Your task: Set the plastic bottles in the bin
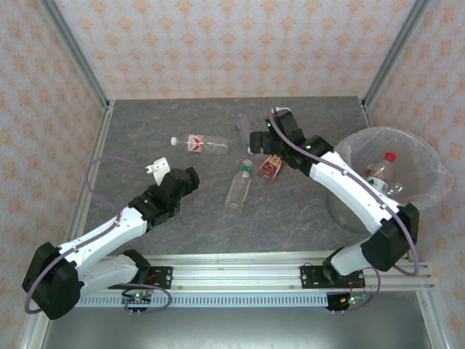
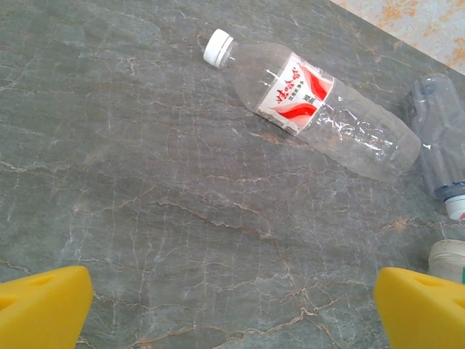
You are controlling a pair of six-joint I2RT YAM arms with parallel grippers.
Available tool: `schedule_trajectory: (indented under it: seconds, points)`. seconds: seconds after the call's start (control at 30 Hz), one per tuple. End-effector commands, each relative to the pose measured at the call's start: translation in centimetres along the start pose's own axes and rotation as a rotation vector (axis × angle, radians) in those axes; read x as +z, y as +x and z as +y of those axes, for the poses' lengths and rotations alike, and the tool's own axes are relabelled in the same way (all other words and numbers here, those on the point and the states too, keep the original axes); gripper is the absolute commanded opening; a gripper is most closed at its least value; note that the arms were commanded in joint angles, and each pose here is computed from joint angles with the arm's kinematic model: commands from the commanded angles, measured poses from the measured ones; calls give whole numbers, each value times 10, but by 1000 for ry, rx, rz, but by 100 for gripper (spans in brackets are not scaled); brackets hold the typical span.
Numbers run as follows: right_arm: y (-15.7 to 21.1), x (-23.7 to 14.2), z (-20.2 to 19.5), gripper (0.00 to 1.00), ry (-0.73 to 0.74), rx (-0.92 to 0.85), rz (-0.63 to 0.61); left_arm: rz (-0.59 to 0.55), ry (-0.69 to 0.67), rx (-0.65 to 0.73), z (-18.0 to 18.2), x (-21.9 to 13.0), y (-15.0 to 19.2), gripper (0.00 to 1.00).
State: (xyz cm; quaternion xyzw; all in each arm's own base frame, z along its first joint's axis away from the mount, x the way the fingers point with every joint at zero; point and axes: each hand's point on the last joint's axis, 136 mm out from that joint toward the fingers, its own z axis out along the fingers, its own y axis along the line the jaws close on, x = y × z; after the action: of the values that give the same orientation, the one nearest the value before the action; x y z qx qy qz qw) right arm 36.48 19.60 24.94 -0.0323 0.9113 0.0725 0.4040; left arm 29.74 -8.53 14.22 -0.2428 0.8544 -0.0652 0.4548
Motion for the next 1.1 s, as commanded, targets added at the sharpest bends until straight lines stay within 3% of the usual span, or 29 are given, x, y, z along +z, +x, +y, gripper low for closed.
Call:
schedule_trajectory:
  seconds: [0.0, 0.3, 0.47, 0.67, 1.07]
  points:
    - [5, 22, 3, 99, 15, 100, -19, -2, -24, -13, 11, -1, 2, 100]
    - [43, 77, 2, 99, 72, 220, 66, -5, -34, -16, 17, -2, 4, 100]
    - [55, 97, -33, 99, 176, 378, 98, -5, -41, -13, 20, -3, 5, 100]
    - [76, 109, -65, 99, 324, 399, 147, -21, -53, -20, 27, -5, 4, 100]
    - [99, 156, -69, 99, 287, 490, 260, -13, -60, -18, 28, -3, 6, 100]
